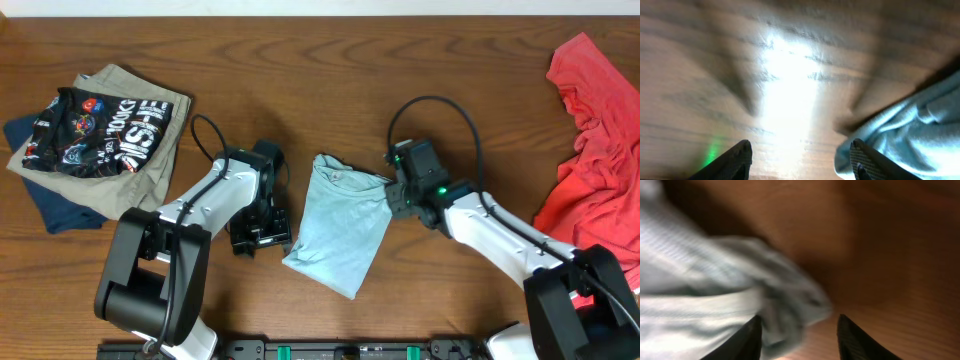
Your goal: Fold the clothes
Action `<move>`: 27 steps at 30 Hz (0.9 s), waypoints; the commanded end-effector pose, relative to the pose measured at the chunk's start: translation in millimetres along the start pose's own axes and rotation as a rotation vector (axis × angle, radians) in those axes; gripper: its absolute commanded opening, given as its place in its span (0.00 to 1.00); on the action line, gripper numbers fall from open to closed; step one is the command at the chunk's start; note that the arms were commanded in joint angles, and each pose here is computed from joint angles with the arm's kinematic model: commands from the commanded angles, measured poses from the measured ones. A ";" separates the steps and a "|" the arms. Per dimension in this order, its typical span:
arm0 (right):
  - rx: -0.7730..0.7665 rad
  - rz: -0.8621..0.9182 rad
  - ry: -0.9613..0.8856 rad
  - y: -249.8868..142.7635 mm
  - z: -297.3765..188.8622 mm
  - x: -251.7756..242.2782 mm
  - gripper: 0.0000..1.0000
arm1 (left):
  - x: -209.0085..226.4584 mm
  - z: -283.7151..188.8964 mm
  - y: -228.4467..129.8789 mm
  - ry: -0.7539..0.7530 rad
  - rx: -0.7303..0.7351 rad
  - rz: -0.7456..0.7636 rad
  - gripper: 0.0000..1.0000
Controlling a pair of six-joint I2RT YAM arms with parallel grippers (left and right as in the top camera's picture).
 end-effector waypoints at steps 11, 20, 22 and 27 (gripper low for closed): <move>0.034 0.013 -0.049 13.7 -51.4 -18.3 0.64 | -43.9 -69.5 43.9 -0.366 -0.353 0.151 0.92; 0.139 0.004 -0.033 -9.2 -58.1 -15.1 0.66 | -81.5 -63.4 59.5 -0.591 -0.301 0.375 0.97; 0.153 0.013 -0.031 -12.2 -58.5 -14.6 0.66 | -88.6 -54.2 59.9 -0.629 -0.250 0.390 0.98; 0.182 0.010 -0.027 -18.0 -59.5 -13.8 0.66 | -105.1 -28.6 53.4 -0.698 -0.111 0.424 0.95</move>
Point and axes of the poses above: each gripper's point midway between its finger pads, its own z axis out along the fingers, its own x axis along the line the jaws close on, y = z × x, the point moved 4 cm from there along -z, back along the fingers, and after that the axes turned 15 degrees about -z, right-handed, at the moved point
